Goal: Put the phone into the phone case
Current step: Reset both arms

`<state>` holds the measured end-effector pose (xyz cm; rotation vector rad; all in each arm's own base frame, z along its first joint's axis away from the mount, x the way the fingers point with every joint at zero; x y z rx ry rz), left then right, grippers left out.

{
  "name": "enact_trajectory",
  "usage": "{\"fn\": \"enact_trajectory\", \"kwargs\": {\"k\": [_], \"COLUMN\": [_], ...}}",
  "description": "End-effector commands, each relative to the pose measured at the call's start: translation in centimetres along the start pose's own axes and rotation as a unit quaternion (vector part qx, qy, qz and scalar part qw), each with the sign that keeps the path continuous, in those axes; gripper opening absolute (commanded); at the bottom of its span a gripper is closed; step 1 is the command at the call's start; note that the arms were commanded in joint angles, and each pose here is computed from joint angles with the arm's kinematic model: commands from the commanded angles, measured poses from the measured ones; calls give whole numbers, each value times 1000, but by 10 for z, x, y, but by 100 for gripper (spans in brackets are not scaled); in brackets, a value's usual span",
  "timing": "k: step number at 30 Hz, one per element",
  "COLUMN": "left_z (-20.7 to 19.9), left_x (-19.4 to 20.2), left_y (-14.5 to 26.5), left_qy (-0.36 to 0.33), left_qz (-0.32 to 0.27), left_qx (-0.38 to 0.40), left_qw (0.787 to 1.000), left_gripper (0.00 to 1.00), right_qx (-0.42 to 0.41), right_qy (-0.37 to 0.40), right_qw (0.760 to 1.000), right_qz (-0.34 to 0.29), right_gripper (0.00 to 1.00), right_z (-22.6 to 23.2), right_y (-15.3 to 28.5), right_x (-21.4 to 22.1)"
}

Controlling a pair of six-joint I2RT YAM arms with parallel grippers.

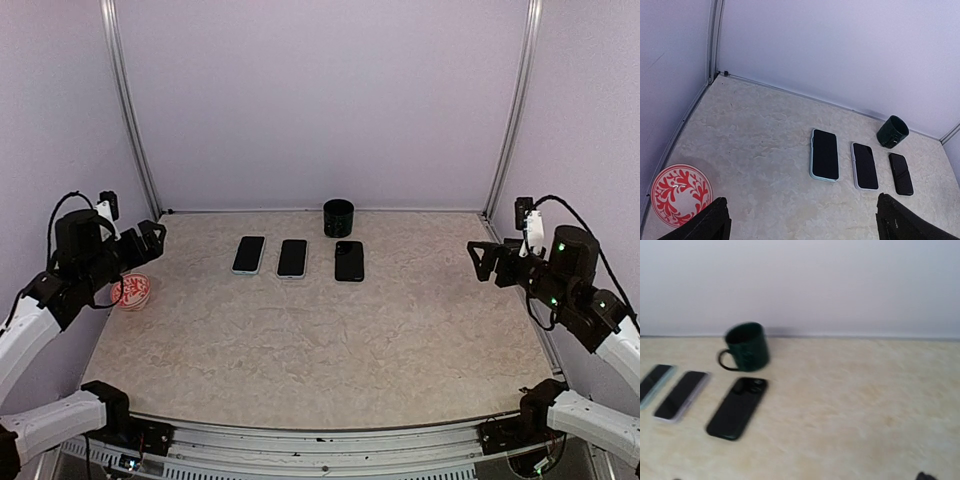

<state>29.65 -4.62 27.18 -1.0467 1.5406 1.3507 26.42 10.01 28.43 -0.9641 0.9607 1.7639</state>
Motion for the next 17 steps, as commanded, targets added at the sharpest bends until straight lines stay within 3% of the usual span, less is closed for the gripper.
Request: {"fn": "enact_trajectory", "kwargs": {"k": [1, 17], "left_z": [7, 28], "left_x": [7, 20], "left_y": [-5, -11], "left_qy": [-20, 9], "left_qz": [-10, -2], "left_qx": [-9, -32], "left_qw": [1000, 999], "left_gripper": [99, 99], "right_qx": [57, 67], "right_qy": [11, -2], "right_qw": [998, 995], "right_qz": [-4, -73], "right_gripper": [99, 99], "right_z": [-22, -34], "right_y": [7, 27], "right_x": [8, 0]}}
Point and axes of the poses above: each gripper's point midway between its finger pads, its own y axis back along the fingers, its own z axis along the line the jaws close on, x = y × z, the point moved 1 cm from there along y, back along the fingers, and after that the axes turned 15 degrees about -y, right-handed, at the moved point
